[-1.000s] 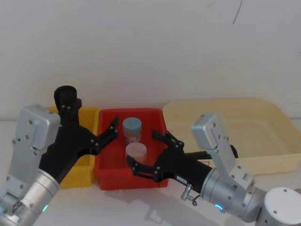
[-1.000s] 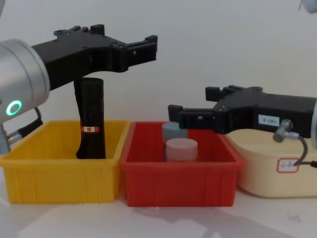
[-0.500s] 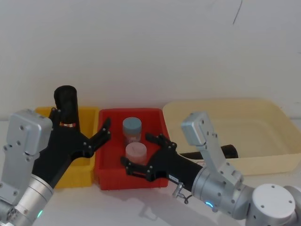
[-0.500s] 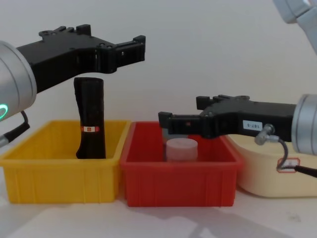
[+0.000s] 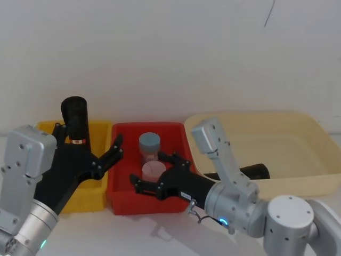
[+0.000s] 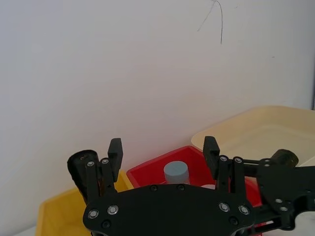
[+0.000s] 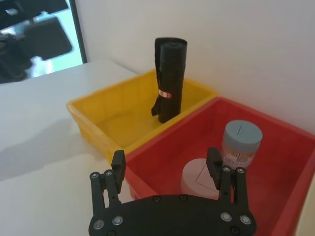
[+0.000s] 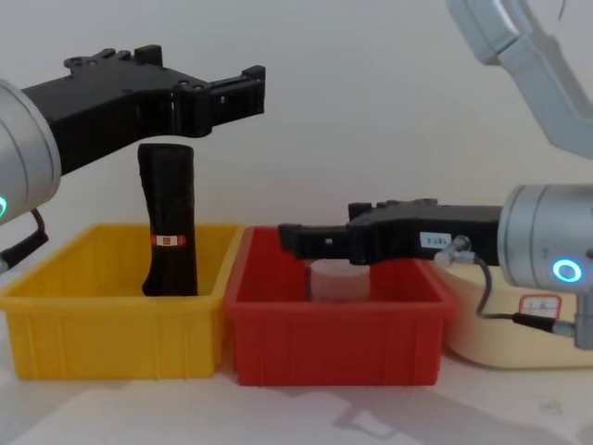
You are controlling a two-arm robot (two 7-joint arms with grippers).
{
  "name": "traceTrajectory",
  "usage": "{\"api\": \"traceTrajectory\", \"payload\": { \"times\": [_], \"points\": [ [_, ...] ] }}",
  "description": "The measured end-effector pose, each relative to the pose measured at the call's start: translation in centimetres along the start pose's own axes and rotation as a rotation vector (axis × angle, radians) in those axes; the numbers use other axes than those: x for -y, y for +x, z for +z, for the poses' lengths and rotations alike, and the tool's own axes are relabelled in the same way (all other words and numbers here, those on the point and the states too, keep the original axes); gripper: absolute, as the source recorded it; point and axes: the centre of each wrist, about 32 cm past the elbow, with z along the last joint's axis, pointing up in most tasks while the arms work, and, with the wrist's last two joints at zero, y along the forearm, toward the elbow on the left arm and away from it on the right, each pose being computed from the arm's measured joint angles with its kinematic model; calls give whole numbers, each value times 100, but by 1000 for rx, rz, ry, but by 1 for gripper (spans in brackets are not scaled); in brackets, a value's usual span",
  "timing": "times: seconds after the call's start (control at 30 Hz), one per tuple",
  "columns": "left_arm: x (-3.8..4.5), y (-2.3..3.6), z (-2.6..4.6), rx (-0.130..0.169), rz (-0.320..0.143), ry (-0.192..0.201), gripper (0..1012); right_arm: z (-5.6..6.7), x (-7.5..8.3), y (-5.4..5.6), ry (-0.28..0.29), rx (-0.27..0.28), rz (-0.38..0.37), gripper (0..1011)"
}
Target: Pick up the garbage bag with the one hand and transfer it to the other hand.
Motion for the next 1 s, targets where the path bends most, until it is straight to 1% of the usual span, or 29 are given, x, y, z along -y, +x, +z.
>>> {"api": "traceTrajectory", "payload": {
  "times": [0.27,0.47,0.7,0.73,0.8,1.0],
  "points": [
    [-7,-2,0,0,3,0,1001,-7,-124,79,-38,-37,4,1001],
    [-10,-2,0,0,4,1,1002,-14,-177,149,-48,-61,6,1001],
    [-12,-1,1,1,6,1,1002,-14,-196,244,-48,-81,-1,1001],
    [-12,-1,1,1,6,1,1002,-14,-196,244,-48,-81,-1,1001],
    [-12,-2,2,1,6,1,1001,-17,-198,283,-48,-87,-5,1001],
    [-13,-3,2,1,6,1,1001,-42,-200,351,-56,-99,-11,1001]
  ]
}}
